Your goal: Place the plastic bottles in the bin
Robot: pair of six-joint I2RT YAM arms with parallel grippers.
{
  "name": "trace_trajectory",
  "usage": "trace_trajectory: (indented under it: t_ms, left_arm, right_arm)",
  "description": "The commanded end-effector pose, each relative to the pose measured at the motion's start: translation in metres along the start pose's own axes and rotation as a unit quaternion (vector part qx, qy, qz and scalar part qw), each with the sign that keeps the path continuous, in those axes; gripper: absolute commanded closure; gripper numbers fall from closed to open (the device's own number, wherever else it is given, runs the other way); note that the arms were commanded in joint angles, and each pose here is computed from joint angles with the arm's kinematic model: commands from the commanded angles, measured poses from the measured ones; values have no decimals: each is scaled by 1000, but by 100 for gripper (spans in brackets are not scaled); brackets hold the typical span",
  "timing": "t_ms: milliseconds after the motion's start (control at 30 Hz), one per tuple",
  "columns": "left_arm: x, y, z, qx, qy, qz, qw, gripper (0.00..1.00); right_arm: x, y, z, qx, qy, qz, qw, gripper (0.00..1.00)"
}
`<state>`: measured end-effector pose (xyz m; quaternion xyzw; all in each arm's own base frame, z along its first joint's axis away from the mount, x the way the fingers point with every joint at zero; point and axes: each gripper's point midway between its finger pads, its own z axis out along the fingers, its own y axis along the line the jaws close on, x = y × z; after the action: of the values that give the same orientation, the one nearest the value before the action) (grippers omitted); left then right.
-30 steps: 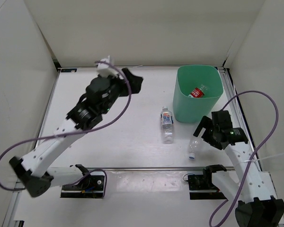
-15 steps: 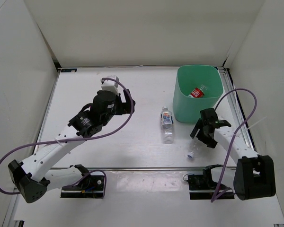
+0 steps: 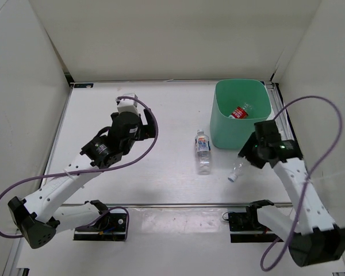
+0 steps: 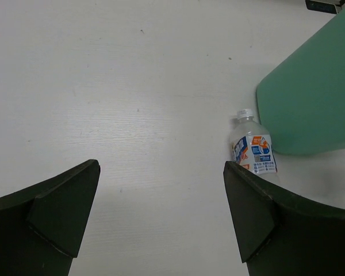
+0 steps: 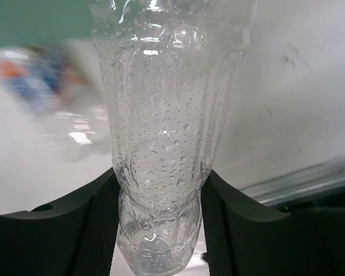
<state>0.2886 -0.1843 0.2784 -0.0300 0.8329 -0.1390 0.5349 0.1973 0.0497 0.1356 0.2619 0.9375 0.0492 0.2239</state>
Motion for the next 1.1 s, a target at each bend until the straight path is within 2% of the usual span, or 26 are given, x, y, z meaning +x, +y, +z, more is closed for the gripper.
trace_trajectory:
  t_ms: [0,133,167,200,233,267,333,467,533,633,667,700,767,800,867,967,1067]
  left_arm:
    - [-11,9,-9,-13,-12,-28,999,0]
    - [2,5,-4,16,30,-36,999,0]
    - [14,-1,-2,33,63,-32,997,0]
    - [17,-1,0,36,77,-37,996,0]
    - [25,0,3,38,96,-42,994,0]
    - [24,3,7,37,108,-49,992,0]
    - [37,-3,13,51,156,-51,985,0]
    - [49,-6,26,72,212,-55,973,0]
    - [44,-15,26,97,221,-58,969,0]
    - [42,-22,32,117,234,-63,963,0]
    - [40,-24,34,126,237,-60,961,0]
    - [36,-32,36,147,235,-59,959,0]
    - [42,-55,37,209,261,-67,940,0]
    - [36,-67,44,234,250,-76,936,0]
    - [57,-80,61,247,290,-93,920,0]
    - [90,-109,85,255,340,-83,901,0]
    - [114,-138,103,247,356,-61,899,0]
  right_arm:
    - [-37,11,-79,-59,-97,18,993,66]
    - [-120,47,-161,-122,-249,15,961,66]
    - [-150,55,-162,-98,-281,10,955,66]
    - [-178,64,-196,-111,-331,23,937,65]
    - [-197,70,-204,-103,-355,25,929,65]
    - [-217,82,-192,-86,-362,16,928,64]
    - [-255,99,-212,-88,-417,17,905,63]
    - [-289,132,-166,-57,-403,-4,913,49]
    - [-290,132,-143,-37,-389,4,920,43]
    - [-273,127,-107,-21,-350,6,936,19]
    - [-266,126,-105,-21,-343,5,939,4]
    - [-260,127,-107,-26,-340,10,940,0]
    - [-251,122,-122,-47,-343,19,938,0]
    - [-246,123,-128,-62,-341,29,938,0]
    - [-234,120,-141,-90,-339,26,936,0]
    - [-213,125,-156,-137,-326,10,935,0]
    - [-195,120,-163,-152,-322,-5,935,0]
